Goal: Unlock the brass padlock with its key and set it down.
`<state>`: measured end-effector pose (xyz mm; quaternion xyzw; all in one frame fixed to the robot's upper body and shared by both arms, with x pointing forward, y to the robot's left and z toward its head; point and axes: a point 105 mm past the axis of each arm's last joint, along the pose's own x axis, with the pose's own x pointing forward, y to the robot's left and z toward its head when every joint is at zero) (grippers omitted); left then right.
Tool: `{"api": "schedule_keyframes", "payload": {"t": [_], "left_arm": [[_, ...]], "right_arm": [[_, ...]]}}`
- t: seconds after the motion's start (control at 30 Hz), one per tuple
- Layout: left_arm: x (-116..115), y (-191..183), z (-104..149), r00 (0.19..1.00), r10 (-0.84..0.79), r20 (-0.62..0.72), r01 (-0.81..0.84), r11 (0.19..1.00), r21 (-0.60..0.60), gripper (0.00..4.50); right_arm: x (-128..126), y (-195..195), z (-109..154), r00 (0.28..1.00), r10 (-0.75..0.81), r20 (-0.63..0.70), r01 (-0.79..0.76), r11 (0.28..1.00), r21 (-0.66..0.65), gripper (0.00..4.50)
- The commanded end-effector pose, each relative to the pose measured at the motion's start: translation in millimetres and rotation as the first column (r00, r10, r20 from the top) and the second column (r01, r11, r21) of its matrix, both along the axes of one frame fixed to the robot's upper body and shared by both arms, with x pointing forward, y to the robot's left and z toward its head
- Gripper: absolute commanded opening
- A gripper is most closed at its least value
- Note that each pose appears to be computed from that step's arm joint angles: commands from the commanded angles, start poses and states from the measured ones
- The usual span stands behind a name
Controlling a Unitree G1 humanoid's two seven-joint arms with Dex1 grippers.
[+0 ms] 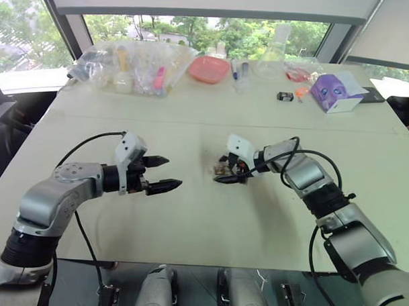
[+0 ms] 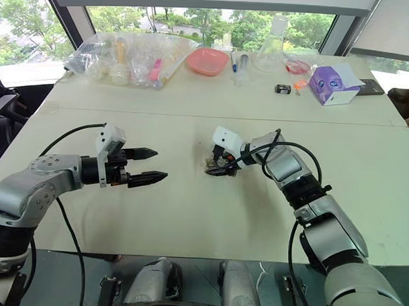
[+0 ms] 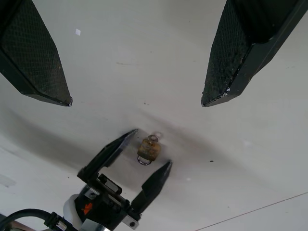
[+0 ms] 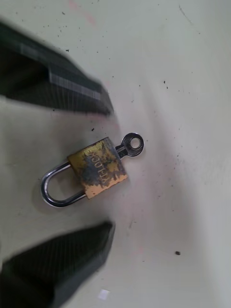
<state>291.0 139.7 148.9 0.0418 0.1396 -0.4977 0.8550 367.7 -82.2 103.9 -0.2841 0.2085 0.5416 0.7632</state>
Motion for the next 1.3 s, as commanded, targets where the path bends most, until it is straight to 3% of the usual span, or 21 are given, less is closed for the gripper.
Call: {"api": "schedule_keyframes", "payload": {"t": [0.03, 0.07, 0.1, 0.2, 0.27, 0.33, 0.5, 0.77, 1.0, 1.3], "left_arm": [[-0.7, 1.2, 11.1, 0.999, 0.008, 0.044, -0.008, 1.0, -0.016, 4.5], [0.1, 1.4, 11.3, 0.999, 0.012, 0.043, -0.011, 1.0, -0.02, 4.5], [1.5, 1.2, 12.0, 0.999, 0.016, 0.042, -0.014, 0.999, -0.032, 4.5], [9.3, 0.2, 15.2, 0.999, 0.03, 0.032, -0.027, 0.995, -0.092, 4.5], [16.0, -2.4, 15.3, 0.999, 0.028, 0.021, -0.025, 0.991, -0.134, 4.5], [25.6, -6.6, 16.9, 1.0, 0.027, 0.007, -0.026, 0.981, -0.192, 4.5], [49.5, -17.9, 32.4, 1.0, -0.01, -0.027, -0.001, 0.931, -0.364, 4.5], [65.9, -28.5, 50.3, 0.996, -0.085, -0.008, 0.073, 0.898, -0.434, 4.5], [64.0, -35.3, 55.3, 0.991, -0.136, 0.017, 0.13, 0.893, -0.431, 1.02], [66.0, -39.9, 55.8, 0.989, -0.138, 0.049, 0.146, 0.904, -0.402, 1.02]], "right_arm": [[-0.7, -11.2, -16.8, 1.0, -0.024, -0.017, 0.023, 0.996, -0.081, 1.6], [-1.5, -12.0, -16.0, 1.0, -0.022, -0.01, 0.021, 0.996, -0.083, 1.08], [-1.5, -12.8, -14.3, 1.0, -0.022, 0.008, 0.023, 0.996, -0.085, 0.89], [1.0, -11.1, -1.2, 0.995, -0.02, 0.099, 0.028, 0.997, -0.073, 0.89], [1.7, -5.6, 18.2, 0.972, 0.013, 0.233, 0.0, 0.999, -0.054, 0.89], [1.0, 4.2, 44.6, 0.918, 0.031, 0.395, -0.028, 1.0, -0.015, 0.89], [-14.5, 28.6, 100.7, 0.777, 0.023, 0.63, -0.097, 0.992, 0.083, 0.89], [-26.2, 39.5, 123.9, 0.715, 0.007, 0.7, -0.115, 0.987, 0.108, 0.89], [-29.8, 42.8, 125.5, 0.712, 0.004, 0.702, -0.117, 0.987, 0.114, 0.89], [-32.3, 44.9, 124.1, 0.716, 0.018, 0.698, -0.128, 0.986, 0.105, 0.89]]}}
